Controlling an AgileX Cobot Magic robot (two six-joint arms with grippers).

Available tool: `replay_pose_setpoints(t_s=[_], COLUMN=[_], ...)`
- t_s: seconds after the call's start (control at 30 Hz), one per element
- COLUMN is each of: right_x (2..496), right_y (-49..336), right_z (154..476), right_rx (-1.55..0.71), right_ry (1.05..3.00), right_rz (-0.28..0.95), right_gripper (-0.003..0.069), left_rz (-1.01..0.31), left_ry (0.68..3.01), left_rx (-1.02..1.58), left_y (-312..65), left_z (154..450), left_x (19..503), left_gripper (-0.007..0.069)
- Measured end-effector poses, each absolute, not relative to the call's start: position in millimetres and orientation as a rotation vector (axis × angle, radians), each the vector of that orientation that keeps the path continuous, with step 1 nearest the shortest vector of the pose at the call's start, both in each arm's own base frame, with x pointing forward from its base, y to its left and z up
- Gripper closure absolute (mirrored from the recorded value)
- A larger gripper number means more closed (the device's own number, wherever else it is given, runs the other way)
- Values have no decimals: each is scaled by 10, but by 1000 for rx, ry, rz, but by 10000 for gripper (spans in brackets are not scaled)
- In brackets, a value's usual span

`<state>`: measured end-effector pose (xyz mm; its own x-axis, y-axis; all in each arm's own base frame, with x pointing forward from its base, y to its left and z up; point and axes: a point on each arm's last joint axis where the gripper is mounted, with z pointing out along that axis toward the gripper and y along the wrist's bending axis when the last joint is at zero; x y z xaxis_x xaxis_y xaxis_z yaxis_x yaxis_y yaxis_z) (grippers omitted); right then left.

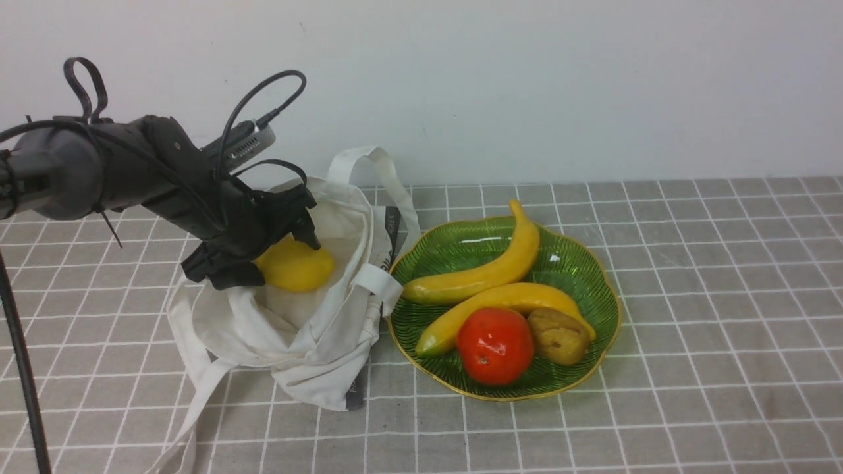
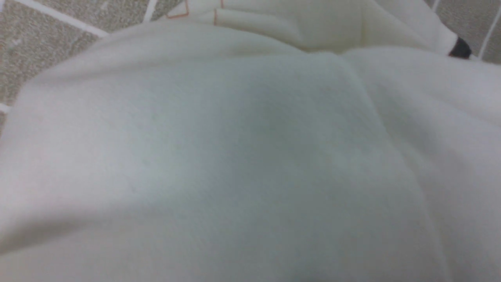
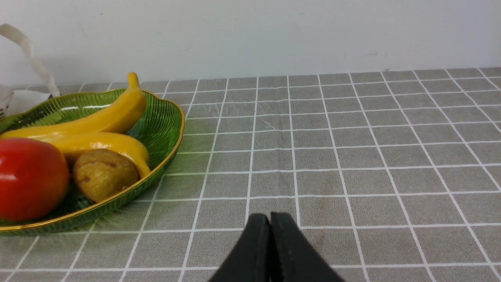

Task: Take the fruit out of the bag on the grey coffee tablecloth and place them on the plate.
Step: 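Reach into the bag and grasp the lemon with the left gripper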

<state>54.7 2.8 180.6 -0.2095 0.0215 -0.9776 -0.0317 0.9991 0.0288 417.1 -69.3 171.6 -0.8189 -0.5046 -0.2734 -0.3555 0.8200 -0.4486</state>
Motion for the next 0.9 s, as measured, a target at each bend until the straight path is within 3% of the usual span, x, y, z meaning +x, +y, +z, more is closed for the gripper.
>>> replay_pose_setpoints(t_s=[0.7,0.9], right_x=[547,547], right_y=[28,28], right_z=[1806,1806], right_rx=[-7,-7], right_ry=[1781,1781], right_rz=[48,48], right_gripper=[673,673], left_rz=[-538,-515], left_ry=[2566,2599], left_rx=[-668,-547], left_y=[-674,-677], left_z=[1658,1739], left_x=[4265,4217], left_gripper=[46,53])
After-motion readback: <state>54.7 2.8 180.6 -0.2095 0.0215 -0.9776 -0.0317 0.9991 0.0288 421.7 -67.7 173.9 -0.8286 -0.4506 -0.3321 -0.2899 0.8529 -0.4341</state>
